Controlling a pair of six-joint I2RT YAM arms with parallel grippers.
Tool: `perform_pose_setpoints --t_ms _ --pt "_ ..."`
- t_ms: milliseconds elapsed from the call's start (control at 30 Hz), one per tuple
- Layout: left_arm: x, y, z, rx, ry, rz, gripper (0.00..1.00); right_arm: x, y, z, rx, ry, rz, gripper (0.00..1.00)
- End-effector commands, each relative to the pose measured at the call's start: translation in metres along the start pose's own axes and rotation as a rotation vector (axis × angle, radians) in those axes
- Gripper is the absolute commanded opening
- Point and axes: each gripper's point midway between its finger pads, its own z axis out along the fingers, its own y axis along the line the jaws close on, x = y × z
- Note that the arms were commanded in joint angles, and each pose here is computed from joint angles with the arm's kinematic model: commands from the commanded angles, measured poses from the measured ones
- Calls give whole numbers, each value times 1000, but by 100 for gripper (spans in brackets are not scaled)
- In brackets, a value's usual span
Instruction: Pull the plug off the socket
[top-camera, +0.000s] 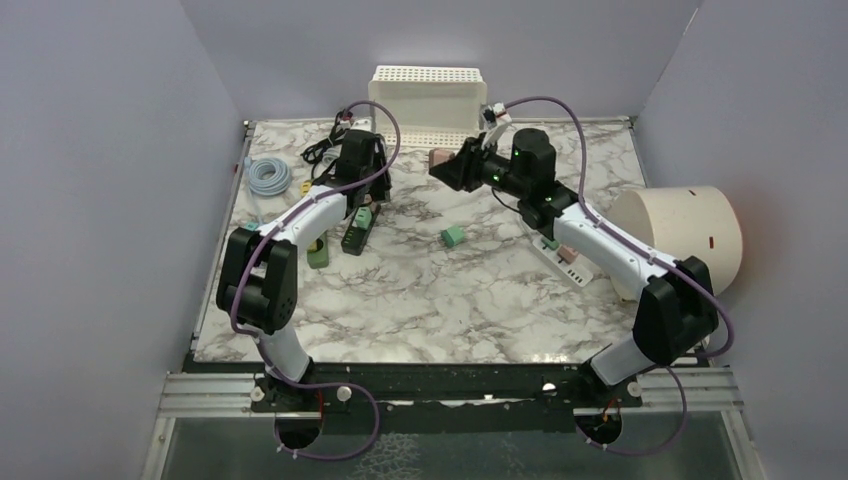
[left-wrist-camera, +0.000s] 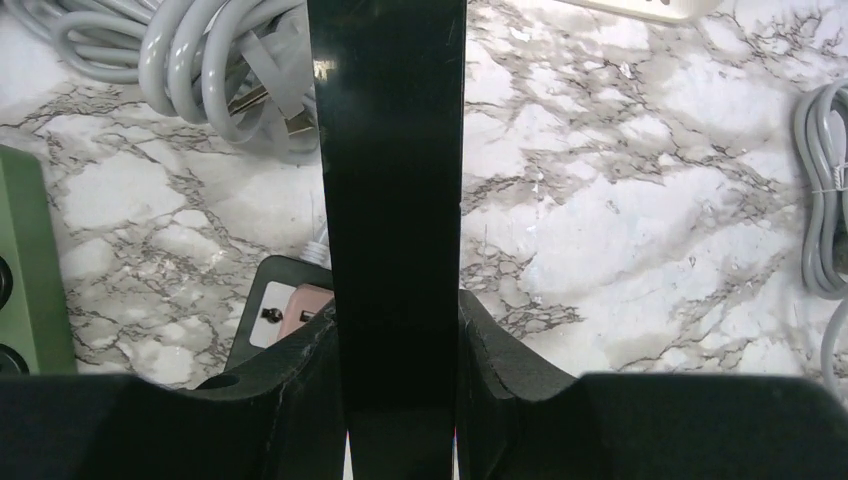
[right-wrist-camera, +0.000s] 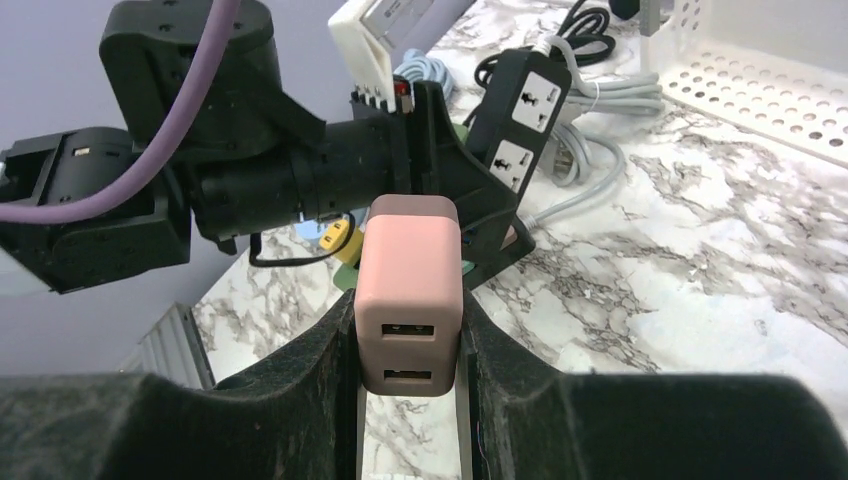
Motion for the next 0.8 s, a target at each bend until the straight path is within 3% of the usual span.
perform_pose_setpoints --t_ms 0,167,467,633,767 --pt "-53 -10 -2 16 -151 -8 0 21 -7 -6 31 39 23 1" --pt "-98 -4 -10 22 -242 15 0 55 -31 -9 110 135 0 1" --pt "-142 99 -4 -104 -310 -65 0 139 -39 1 -39 547 0 1" --pt "-130 140 35 -72 -205 -91 0 159 -67 14 32 610 -18 1" --pt "-133 145 57 -16 -202 -58 0 163 -68 28 -12 586 -22 4"
